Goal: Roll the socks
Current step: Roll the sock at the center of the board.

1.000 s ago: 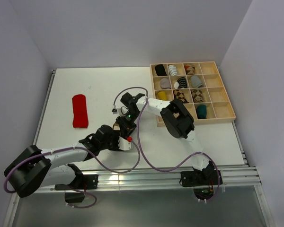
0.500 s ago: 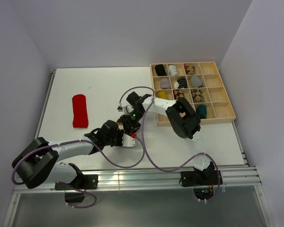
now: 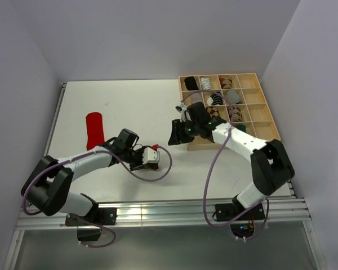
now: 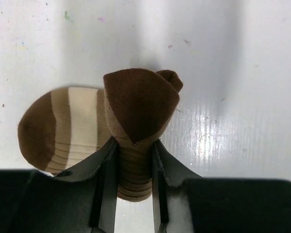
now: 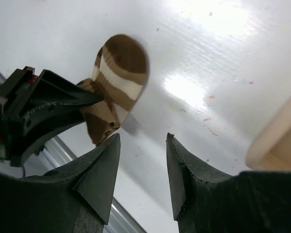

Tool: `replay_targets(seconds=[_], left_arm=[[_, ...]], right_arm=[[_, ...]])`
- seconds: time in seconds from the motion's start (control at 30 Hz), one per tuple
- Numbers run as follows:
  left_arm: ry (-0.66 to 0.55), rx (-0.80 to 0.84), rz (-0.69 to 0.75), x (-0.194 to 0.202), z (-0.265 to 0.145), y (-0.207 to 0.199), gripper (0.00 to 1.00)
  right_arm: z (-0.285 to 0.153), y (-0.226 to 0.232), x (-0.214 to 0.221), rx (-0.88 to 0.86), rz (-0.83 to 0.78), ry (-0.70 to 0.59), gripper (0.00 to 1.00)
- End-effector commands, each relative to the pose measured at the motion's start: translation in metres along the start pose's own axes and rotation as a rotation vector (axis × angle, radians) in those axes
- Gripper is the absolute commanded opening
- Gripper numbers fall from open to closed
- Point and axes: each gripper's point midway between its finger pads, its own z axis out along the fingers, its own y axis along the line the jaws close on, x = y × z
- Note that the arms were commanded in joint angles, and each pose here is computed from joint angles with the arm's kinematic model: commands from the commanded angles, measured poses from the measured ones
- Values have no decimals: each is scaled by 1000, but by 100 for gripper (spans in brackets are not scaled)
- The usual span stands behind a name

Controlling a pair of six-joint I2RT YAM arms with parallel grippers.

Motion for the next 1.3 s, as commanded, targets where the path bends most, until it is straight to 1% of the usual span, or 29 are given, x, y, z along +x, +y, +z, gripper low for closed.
replay_targets(seconds=[0.0,0.03,0.07,0.1,0.13,0.17,0.23,0.3,0.4,0.47,0.5,0.53,0.57,0.63,0.67,0.7,0.77,0.9,0.97,1.1,1.13,1.27], left_arm=[[-86,179,-129,-21,-11,-17,0],[-108,184,-130,-31,-14,-8,0],[-131,229,-168,-31,-14,-10,0],[-123,262,-205,-29,-17,-13,0],[-136,273,-210,-36,-20,-7,0],[-130,321,-259,-30,-20,-11,0],[-132,339,-285,-31,-21,-3,0],[-107,387,-346,-19,-19,-7,0],[-81,435,-396,-9,-14,-7,0],[-61,479,-440,-3,-12,-9,0],[-51,492,-452,-1,-12,-10,0],[-38,514,-476,-1,-14,-11,0],[-25,538,-492,5,-11,-13,0],[-21,554,-508,5,-10,-11,0],[-11,572,-534,8,-9,-14,0],[-7,581,-542,10,-9,-15,0],[6,609,-570,14,-8,-18,0],[14,654,-605,17,-7,-21,0],[8,669,-613,18,-6,-20,0],[14,690,-629,19,-5,-20,0],[15,693,-632,18,-6,-19,0],[14,706,-644,18,-5,-18,0]], right_arm=[[-17,-12,-20,85,5,-166,50],[-21,-12,-24,96,-4,-203,51],[-30,-10,-28,99,-19,-242,51],[-31,-14,-21,109,-20,-248,52],[-34,-13,-24,106,-27,-281,52],[-41,-9,-27,94,-42,-312,52],[-41,-7,-22,74,-62,-326,52],[-44,-4,-19,73,-101,-338,52],[-40,7,-14,101,-201,-332,52],[-29,26,-3,104,-297,-299,53],[-27,33,-7,117,-325,-306,53],[-16,43,4,105,-363,-264,53],[-11,47,7,104,-400,-250,53],[-4,57,5,119,-448,-253,54],[6,64,16,115,-496,-221,54],[9,69,12,124,-514,-234,55],[19,80,20,127,-575,-219,57],[31,102,26,106,-654,-230,60],[36,104,28,123,-686,-233,61],[47,112,40,143,-735,-209,62],[49,117,45,140,-784,-200,62],[62,124,60,152,-855,-152,63]])
